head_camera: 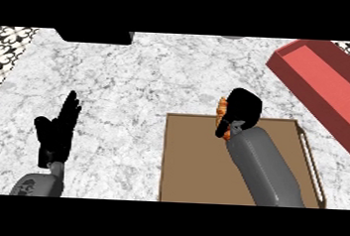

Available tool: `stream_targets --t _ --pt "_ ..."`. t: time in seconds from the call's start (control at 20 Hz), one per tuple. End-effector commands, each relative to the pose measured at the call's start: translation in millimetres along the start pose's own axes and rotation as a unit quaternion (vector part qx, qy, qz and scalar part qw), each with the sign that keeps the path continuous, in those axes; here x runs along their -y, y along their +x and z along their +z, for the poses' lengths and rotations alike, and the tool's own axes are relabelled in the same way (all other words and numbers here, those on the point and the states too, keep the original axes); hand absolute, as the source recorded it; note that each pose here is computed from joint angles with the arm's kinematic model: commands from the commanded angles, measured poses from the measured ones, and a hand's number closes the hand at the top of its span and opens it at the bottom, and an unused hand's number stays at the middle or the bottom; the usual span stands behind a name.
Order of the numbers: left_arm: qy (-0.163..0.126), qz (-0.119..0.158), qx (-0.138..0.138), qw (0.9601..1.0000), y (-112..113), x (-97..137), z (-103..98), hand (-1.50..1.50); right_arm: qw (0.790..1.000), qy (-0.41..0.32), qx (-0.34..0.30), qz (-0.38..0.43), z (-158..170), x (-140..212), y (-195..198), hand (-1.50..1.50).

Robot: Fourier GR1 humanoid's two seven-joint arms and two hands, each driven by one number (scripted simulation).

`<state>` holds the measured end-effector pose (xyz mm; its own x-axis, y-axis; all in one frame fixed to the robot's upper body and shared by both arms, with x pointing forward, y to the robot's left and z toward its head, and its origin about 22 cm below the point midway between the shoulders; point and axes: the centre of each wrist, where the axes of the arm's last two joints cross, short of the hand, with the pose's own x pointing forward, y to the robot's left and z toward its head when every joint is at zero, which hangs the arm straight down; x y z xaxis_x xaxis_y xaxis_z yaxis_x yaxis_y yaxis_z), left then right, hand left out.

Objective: Pick the croissant from the tray and place it in the cardboard box

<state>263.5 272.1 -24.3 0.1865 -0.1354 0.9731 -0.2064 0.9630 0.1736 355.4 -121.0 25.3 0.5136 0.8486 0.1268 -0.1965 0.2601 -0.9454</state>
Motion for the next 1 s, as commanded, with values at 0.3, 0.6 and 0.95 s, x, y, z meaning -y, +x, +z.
stream_targets --t 0.3,0.6,0.95 --pt "0.011 -0.005 0.003 0.9999 0.5 -11.3 9.6 0.0 0.994 -0.087 0.057 -0.026 9.0 72.7 21.2 1.5" --pt "0.012 0.001 -0.002 0.9999 -11.6 -10.6 4.6 0.0 0.977 -0.183 0.058 -0.09 56.4 136.6 35.9 1.5" --pt "0.007 0.006 -0.001 1.0 7.9 6.2 -3.5 0.0 0.969 -0.234 0.02 -0.082 39.3 194.2 2.5 1.5"
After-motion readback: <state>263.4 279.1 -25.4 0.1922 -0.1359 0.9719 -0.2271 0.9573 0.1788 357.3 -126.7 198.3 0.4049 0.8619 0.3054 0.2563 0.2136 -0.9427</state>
